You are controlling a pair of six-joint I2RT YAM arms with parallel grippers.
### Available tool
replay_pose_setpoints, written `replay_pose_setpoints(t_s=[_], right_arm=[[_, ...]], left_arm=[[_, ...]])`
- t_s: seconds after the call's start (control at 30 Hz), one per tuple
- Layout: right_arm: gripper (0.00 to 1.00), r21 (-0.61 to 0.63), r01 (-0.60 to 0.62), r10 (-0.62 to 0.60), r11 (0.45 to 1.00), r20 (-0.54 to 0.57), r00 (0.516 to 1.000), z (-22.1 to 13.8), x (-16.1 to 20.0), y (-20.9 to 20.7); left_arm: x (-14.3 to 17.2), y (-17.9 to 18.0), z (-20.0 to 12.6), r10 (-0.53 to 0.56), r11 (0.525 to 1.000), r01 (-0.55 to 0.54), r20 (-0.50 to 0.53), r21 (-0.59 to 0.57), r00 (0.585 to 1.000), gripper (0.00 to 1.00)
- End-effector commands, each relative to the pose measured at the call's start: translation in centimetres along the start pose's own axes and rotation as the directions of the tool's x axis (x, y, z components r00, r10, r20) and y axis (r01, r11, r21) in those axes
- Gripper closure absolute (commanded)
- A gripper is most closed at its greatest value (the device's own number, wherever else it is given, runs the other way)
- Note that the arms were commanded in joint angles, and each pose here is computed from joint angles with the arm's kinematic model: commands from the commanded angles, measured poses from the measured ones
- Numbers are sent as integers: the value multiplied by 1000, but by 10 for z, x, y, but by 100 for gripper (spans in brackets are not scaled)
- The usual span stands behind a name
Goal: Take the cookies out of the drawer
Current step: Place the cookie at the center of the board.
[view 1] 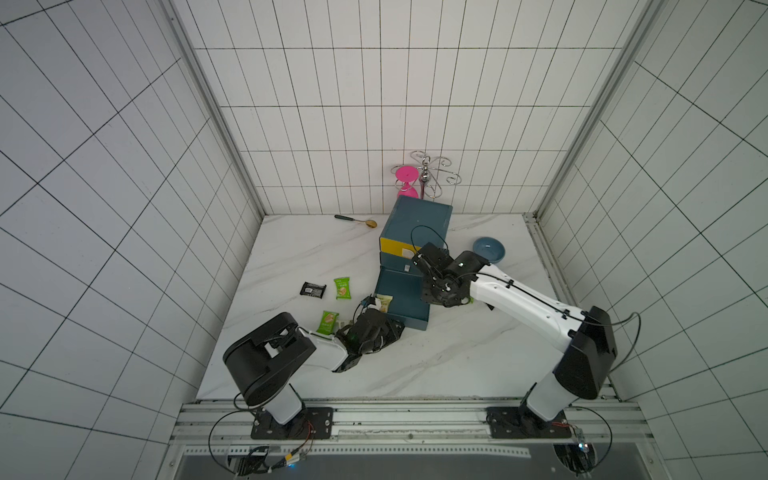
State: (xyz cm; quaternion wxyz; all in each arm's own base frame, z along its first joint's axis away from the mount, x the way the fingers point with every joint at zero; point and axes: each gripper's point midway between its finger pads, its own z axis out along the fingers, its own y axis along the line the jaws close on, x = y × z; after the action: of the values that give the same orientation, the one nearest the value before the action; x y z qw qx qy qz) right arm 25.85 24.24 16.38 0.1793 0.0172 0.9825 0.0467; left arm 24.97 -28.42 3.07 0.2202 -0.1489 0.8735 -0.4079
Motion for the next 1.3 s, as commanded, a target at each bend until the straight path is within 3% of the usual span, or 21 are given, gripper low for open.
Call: replay_pose_setpoints(t_s=[0.0, 0.37, 0.57, 0.73, 0.9, 1.07, 1.27], right_arm=[[79, 114, -35, 41, 993, -50, 998, 15, 6, -57], [75, 180, -133, 166, 975, -182, 969, 68, 42, -118], [54, 160, -137, 162, 978, -161, 974, 62, 32, -119], [45, 97, -131, 141, 987, -107, 984, 33, 12, -109], [45, -100, -120, 109, 988, -109, 988, 12, 9, -68], [47, -303, -88, 54, 949, -121, 991, 1, 18, -5], [52, -332, -74, 21, 941, -159, 987, 25, 24, 31]], left_arm=[[25, 54, -4, -84, 979, 67, -79, -190, 993, 75], [25, 53, -2, -84, 979, 66, -86, -195, 993, 75], [26, 50, -3, -75, 982, 58, -92, -182, 993, 73], [25, 36, -9, -41, 988, 28, -82, -150, 996, 70], [26, 20, -20, -21, 993, 12, -81, -117, 996, 68], [22, 2, -40, 1, 995, -8, -63, -103, 998, 65], [20, -3, -46, 16, 994, -23, -64, -105, 998, 63]])
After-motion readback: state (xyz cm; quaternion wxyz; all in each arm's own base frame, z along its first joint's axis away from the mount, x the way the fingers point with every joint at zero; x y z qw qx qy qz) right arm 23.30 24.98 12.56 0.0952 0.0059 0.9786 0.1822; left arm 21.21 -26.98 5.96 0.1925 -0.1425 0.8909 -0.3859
